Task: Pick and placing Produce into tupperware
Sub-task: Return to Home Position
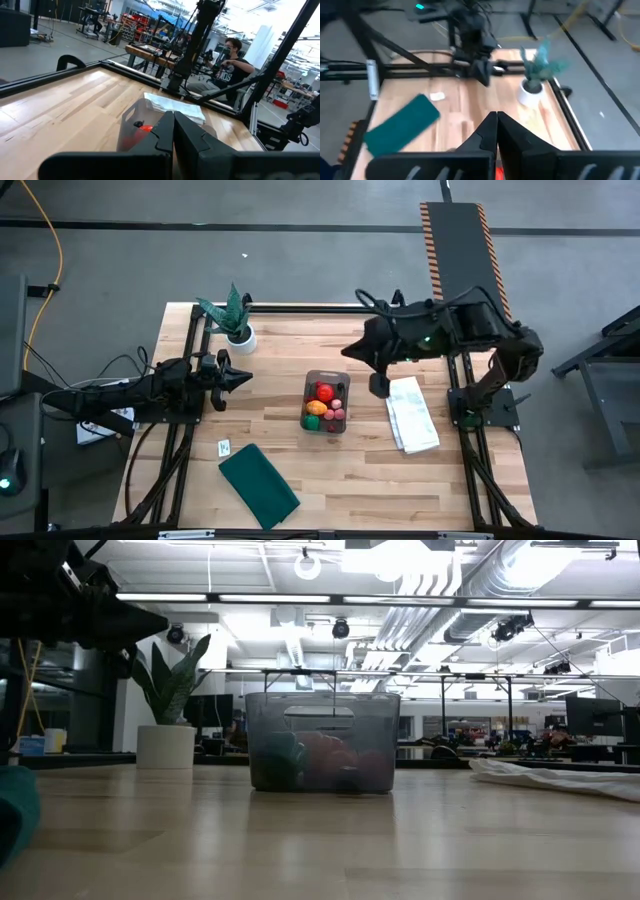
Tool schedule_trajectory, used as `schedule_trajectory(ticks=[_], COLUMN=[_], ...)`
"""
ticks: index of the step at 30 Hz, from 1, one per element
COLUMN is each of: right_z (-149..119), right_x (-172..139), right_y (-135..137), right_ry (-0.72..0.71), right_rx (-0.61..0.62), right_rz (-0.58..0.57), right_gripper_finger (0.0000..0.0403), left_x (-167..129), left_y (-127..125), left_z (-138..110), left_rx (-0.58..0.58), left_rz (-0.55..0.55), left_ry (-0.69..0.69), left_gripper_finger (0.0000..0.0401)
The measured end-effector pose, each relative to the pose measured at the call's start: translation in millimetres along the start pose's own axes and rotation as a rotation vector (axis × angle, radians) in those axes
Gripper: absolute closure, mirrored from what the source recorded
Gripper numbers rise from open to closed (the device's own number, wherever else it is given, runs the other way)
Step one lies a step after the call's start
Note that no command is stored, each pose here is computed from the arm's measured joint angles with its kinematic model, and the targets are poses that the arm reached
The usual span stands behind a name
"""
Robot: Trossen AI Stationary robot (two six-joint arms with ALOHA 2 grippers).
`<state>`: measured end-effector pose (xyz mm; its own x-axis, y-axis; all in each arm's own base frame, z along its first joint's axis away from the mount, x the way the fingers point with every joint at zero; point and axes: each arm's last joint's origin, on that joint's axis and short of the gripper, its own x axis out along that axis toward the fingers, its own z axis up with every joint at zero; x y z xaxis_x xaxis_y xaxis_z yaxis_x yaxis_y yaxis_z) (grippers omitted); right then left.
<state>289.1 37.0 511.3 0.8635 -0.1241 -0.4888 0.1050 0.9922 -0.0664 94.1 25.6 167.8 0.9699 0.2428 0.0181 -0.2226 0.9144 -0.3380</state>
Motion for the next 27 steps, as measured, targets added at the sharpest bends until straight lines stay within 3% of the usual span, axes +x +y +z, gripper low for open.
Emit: schedule_trajectory(ticks=[3,7,13,22,25,27], right_z=[6,12,13,1,-5,-9], right_x=[-17,-69,-144,-170,-213,-233], right_y=[-3,-20,-33,-41,-52,-56], right_ry=[-0.086,-0.264,-0.543,-0.566,-0.727,-0.828], right_rx=[-0.040,-0.078,-0.180,-0.262,-0.253,-0.256], right_rz=[0.095,0.185,0.196,0.165,0.129,0.163], right_gripper_finger=[0.0403,0.0403,0.0403,0.0403,0.0403,0.0403], left_x=[0,0,0,0,0,0], left_y=[0,0,0,0,0,0], left_z=[0,0,0,0,0,0], left_rx=[0.000,0.000,0.000,0.000,0.000,0.000], left_rz=[0.000,0.000,0.000,0.000,0.000,0.000], left_ry=[0.000,0.000,0.000,0.000,0.000,0.000], left_gripper_finger=[0.0400,0.0400,0.0400,0.0400,0.0400,0.0400])
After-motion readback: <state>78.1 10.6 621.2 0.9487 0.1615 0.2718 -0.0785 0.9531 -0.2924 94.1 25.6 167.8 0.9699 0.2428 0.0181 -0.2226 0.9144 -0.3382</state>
